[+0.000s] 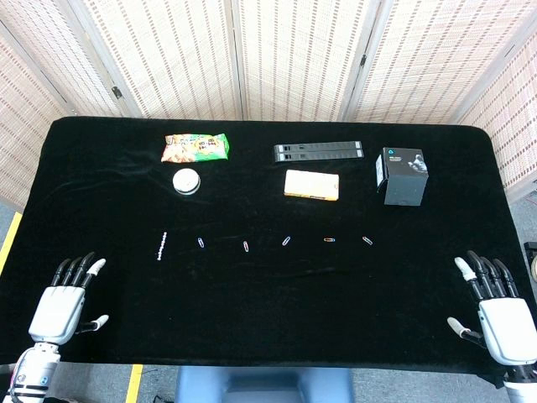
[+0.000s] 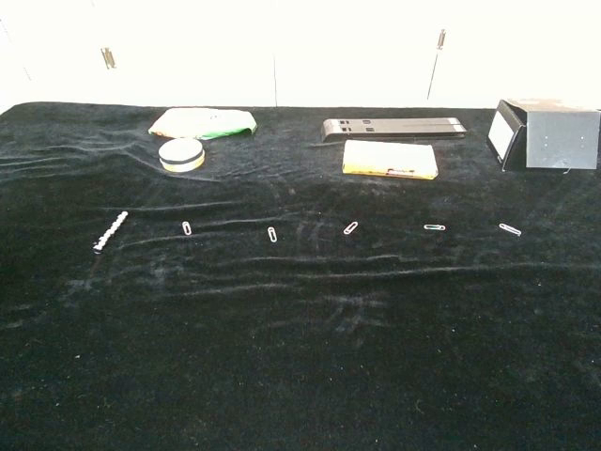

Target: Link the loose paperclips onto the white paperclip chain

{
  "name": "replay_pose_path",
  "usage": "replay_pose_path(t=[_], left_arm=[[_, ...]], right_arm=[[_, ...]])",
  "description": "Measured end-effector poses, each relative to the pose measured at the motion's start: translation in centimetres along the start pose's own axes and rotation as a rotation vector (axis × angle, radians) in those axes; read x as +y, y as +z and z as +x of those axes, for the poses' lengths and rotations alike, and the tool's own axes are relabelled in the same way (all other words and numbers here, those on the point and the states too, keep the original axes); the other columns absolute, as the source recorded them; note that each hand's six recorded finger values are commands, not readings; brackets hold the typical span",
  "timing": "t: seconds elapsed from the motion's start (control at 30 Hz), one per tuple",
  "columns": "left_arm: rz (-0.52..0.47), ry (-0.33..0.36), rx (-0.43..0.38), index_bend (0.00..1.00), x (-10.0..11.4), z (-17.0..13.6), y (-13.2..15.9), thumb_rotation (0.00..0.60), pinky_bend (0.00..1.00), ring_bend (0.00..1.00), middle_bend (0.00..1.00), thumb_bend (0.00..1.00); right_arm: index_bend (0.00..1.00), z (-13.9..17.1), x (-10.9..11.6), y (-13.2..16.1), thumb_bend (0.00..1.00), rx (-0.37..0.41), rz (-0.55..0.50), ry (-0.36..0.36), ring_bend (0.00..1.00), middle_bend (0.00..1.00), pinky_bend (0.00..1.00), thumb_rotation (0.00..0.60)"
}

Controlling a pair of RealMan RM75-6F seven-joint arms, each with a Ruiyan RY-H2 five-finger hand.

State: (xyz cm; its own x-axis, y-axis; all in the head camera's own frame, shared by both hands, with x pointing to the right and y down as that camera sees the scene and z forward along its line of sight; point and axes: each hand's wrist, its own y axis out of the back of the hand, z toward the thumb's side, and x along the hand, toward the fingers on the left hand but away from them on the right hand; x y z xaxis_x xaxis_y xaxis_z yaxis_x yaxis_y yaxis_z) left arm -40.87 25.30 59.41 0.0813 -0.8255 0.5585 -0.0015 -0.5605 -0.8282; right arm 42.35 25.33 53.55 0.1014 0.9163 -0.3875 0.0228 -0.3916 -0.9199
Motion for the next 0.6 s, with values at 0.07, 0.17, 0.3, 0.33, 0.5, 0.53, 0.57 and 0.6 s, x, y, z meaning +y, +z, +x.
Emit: replay_pose_path(t=[0.07, 0.17, 0.3, 0.33, 0.5, 0.53, 0.57, 0.6], left_arm=[[0.000, -0.002, 0.000, 0.02, -0.1, 0.0, 0.0, 0.600, 0.00, 0.01, 0.00, 0.04], [0.001, -0.013, -0.004, 0.02, -0.2, 0.2, 0.0, 0.600, 0.00, 0.01, 0.00, 0.04], [0.004, -0.013, -0.027, 0.02, -0.3, 0.3, 0.6, 0.600, 0.02, 0.03, 0.01, 0.04], [0.003, -0.014, -0.036, 0.03, -0.3, 0.3, 0.8, 0.600, 0.05, 0.05, 0.02, 0.04], [-0.025, -0.003, -0.106, 0.19, -0.7, 1.0, 2.3, 0.600, 0.64, 0.48, 0.42, 0.05], [-0.026, 0.002, -0.119, 0.22, -0.8, 1.3, 2.5, 0.600, 0.72, 0.56, 0.49, 0.06], [-0.029, 0.003, -0.131, 0.24, -0.9, 1.6, 2.8, 0.600, 0.80, 0.65, 0.58, 0.08], [-0.040, -0.002, -0.144, 0.26, -1.1, 2.0, 3.1, 0.600, 0.85, 0.71, 0.64, 0.10]], right_arm=[[0.00, 0.0, 0.0, 0.0, 0.00, 0.002, -0.001, -0.002, 0.00, 0.00, 0.00, 0.593], [0.00, 0.1, 0.2, 0.0, 0.00, 0.002, -0.003, -0.011, 0.00, 0.00, 0.00, 0.595], [0.00, 0.6, 0.6, -0.1, 0.00, 0.000, -0.008, -0.027, 0.00, 0.00, 0.00, 0.595], [0.00, 0.7, 0.7, -0.1, 0.00, 0.000, -0.010, -0.032, 0.00, 0.00, 0.00, 0.595], [0.00, 1.4, 1.3, 0.0, 0.00, 0.013, -0.018, -0.069, 0.00, 0.00, 0.00, 0.596], [0.00, 1.4, 1.4, 0.1, 0.00, 0.017, -0.018, -0.073, 0.00, 0.00, 0.00, 0.595], [0.00, 1.5, 1.4, 0.2, 0.00, 0.021, -0.018, -0.076, 0.00, 0.00, 0.00, 0.595], [0.00, 1.5, 1.4, 0.3, 0.00, 0.025, -0.017, -0.079, 0.00, 0.00, 0.00, 0.595]])
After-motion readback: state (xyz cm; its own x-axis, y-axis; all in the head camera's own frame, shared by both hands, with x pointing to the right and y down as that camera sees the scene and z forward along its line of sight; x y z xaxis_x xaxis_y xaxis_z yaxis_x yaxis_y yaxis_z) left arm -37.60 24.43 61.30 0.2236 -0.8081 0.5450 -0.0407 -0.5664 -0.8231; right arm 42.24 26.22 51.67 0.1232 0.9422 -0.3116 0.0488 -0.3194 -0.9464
